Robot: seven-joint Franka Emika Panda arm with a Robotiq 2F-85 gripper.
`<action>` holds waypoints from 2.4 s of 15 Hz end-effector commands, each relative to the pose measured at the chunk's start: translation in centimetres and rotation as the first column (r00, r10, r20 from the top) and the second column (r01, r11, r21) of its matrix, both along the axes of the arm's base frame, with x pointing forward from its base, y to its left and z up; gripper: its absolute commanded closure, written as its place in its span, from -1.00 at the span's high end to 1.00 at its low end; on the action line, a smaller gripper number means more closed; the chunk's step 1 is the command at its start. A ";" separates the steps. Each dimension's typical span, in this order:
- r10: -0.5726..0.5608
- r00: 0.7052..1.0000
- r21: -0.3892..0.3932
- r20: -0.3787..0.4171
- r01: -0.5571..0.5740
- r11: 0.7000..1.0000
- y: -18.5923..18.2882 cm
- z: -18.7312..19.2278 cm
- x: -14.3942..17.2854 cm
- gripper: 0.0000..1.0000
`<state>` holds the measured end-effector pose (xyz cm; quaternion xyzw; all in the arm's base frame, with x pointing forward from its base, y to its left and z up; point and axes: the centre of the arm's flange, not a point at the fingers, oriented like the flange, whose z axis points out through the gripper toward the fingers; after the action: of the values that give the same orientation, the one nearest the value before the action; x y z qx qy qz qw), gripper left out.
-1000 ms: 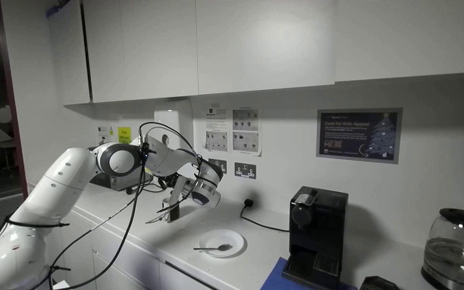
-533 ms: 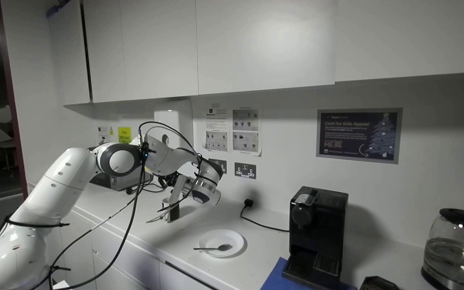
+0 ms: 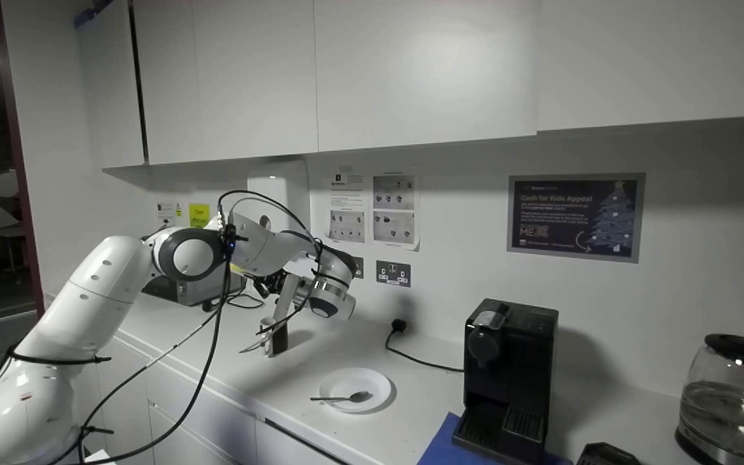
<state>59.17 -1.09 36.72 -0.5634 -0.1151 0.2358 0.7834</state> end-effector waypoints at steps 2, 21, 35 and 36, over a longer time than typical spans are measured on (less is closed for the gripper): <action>0.024 0.998 -0.064 0.062 -0.020 0.998 0.8 3.2 -1.0 -0.91; 0.095 0.949 -0.351 0.300 0.017 0.936 5.2 8.4 -4.0 -0.91; 0.049 0.882 -0.574 0.469 0.262 0.776 9.6 10.5 -6.7 -0.91; 0.048 0.877 -0.583 0.478 0.276 0.764 9.9 10.6 -6.9 -0.91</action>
<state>55.05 8.00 45.80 -0.8220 -0.1848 0.0978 0.5297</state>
